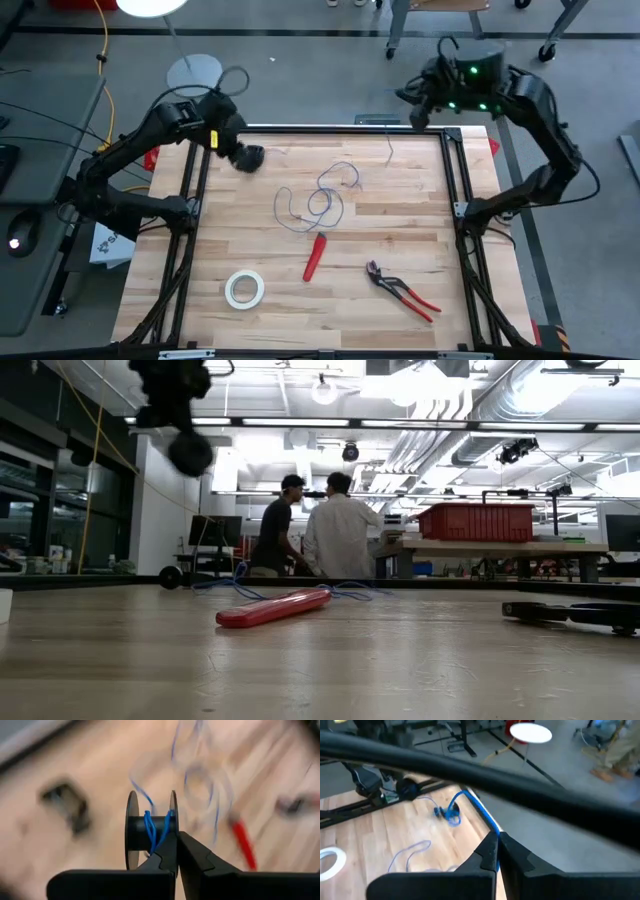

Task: Coil cords
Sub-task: Uncoil the blue wire cable from the black spool

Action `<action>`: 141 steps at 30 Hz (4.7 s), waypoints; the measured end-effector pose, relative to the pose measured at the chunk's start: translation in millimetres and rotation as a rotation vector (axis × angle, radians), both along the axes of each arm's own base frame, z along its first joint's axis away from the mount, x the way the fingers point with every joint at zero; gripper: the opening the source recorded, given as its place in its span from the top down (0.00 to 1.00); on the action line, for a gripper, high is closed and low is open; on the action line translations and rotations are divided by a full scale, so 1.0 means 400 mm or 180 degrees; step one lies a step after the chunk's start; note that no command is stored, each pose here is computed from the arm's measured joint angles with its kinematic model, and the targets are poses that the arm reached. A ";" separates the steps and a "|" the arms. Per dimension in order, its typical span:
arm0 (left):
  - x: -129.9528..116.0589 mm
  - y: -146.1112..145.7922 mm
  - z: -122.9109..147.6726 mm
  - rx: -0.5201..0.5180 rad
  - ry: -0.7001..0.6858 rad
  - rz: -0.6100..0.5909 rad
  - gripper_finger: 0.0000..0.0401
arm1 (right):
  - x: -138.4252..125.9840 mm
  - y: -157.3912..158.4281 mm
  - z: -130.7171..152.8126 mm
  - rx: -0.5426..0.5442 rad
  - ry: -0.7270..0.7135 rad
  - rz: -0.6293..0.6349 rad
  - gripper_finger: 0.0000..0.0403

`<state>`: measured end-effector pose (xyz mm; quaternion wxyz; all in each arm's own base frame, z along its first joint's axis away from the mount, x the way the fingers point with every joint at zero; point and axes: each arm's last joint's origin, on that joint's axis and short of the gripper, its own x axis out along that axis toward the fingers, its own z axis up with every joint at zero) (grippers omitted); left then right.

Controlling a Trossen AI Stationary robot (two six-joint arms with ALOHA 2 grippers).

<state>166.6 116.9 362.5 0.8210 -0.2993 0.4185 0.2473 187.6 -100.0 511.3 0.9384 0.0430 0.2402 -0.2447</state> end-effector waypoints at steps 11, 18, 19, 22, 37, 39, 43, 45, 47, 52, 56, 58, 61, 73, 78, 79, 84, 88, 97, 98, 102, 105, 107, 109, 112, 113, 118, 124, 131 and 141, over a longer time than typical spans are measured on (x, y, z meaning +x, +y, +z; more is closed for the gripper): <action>0.063 0.107 0.201 0.0692 -0.3057 0.0525 1.00 | 0.003 0.063 -0.026 0.0263 0.0233 0.0131 1.00; 0.078 0.084 0.302 -0.0707 -0.4590 -0.0123 1.00 | 0.104 0.029 -0.080 0.0040 0.0192 0.0235 1.00; 0.080 0.076 0.305 -0.0921 -0.4600 -0.0195 1.00 | 0.118 0.023 -0.089 -0.0017 0.0184 0.0267 1.00; 0.091 0.041 0.314 -0.1216 -0.4619 -0.0409 1.00 | 0.170 0.002 -0.114 -0.0177 0.0094 0.0342 1.00; 0.133 -0.120 0.167 -0.2661 -0.2225 -0.1392 1.00 | 0.195 -0.125 -0.103 -0.0495 -0.0239 -0.0006 1.00; 0.107 -0.122 0.115 -0.2609 -0.1772 -0.1230 1.00 | 0.162 -0.115 -0.078 -0.0529 -0.0201 -0.0017 1.00; 0.032 -0.127 0.027 -0.2303 -0.0758 -0.0941 1.00 | 0.096 -0.087 -0.053 -0.0488 -0.0037 -0.0081 1.00; -0.002 -0.130 -0.005 -0.2055 -0.0115 -0.0798 1.00 | 0.064 -0.070 -0.047 -0.0426 0.0029 -0.0145 1.00; -0.025 -0.123 -0.025 -0.1728 0.0463 -0.0655 1.00 | 0.028 -0.050 -0.038 -0.0386 0.0069 -0.0222 1.00; -0.014 -0.075 -0.025 -0.0742 0.0552 -0.0156 1.00 | -0.039 -0.009 -0.027 -0.0118 0.0032 -0.0289 1.00; 0.054 -0.021 0.023 -0.0210 -0.0630 0.0008 1.00 | -0.052 0.015 -0.028 0.0096 -0.0042 -0.0204 1.00; 0.086 0.003 0.070 0.0031 -0.1392 -0.0045 1.00 | -0.046 0.024 -0.031 0.0159 -0.0032 -0.0132 1.00; 0.115 0.025 0.157 0.0359 -0.2560 -0.0180 1.00 | -0.019 0.030 -0.042 0.0249 0.0009 0.0016 1.00; 0.160 -0.005 0.298 -0.1547 -0.4575 -0.0710 1.00 | 0.216 -0.021 -0.103 -0.0038 -0.0088 0.0535 1.00; 0.188 -0.067 0.263 -0.2703 -0.3450 -0.1350 1.00 | 0.255 -0.075 -0.116 -0.0268 -0.0173 0.0492 1.00; 0.190 -0.079 0.253 -0.2800 -0.3255 -0.1388 1.00 | 0.252 -0.085 -0.118 -0.0261 -0.0165 0.0463 1.00; 0.169 -0.096 0.189 -0.2904 -0.2454 -0.1220 1.00 | 0.196 -0.113 -0.104 -0.0199 -0.0130 0.0350 1.00; 0.126 -0.095 0.111 -0.2920 -0.1748 -0.1009 1.00 | 0.121 -0.101 -0.079 -0.0203 -0.0036 0.0237 1.00; 0.015 -0.125 -0.041 -0.2189 0.0410 -0.0792 1.00 | -0.064 -0.022 -0.024 -0.0301 0.0116 -0.0378 1.00; 0.010 -0.118 -0.051 -0.1899 0.0696 -0.0672 1.00 | -0.081 -0.011 -0.019 -0.0274 0.0081 -0.0414 1.00; 0.017 -0.082 -0.062 -0.0977 0.1036 -0.0217 1.00 | -0.143 0.029 -0.007 -0.0158 -0.0006 -0.0481 1.00; 0.044 -0.056 -0.054 -0.0736 0.0634 -0.0012 1.00 | -0.180 0.053 -0.010 0.0022 -0.0013 -0.0562 1.00; 0.070 -0.039 -0.041 -0.0588 0.0214 0.0050 1.00 | -0.196 0.065 -0.017 0.0188 0.0019 -0.0571 1.00; 0.100 -0.017 -0.018 -0.0487 -0.0371 0.0097 1.00 | -0.199 0.071 -0.022 0.0355 0.0020 -0.0491 1.00; 0.144 0.017 0.038 -0.0274 -0.1375 0.0046 1.00 | -0.189 0.070 -0.024 0.0466 -0.0004 -0.0361 1.00; 0.158 0.027 0.062 -0.0180 -0.1739 -0.0001 1.00 | -0.180 0.068 -0.025 0.0493 -0.0014 -0.0303 1.00; 0.180 0.051 0.182 0.0028 -0.3298 -0.0167 1.00 | -0.107 0.044 -0.029 0.0401 -0.0027 -0.0048 1.00; 0.175 0.049 0.251 -0.0553 -0.4211 -0.0392 1.00 | 0.037 0.003 -0.051 0.0276 -0.0079 0.0379 1.00; 0.200 -0.001 0.271 -0.1388 -0.4324 -0.1327 1.00 | 0.216 -0.068 -0.119 0.0236 -0.0146 0.0884 1.00; 0.180 -0.010 0.300 0.0071 -0.4833 -0.1287 1.00 | 0.334 -0.121 -0.188 0.0316 -0.0254 0.1094 1.00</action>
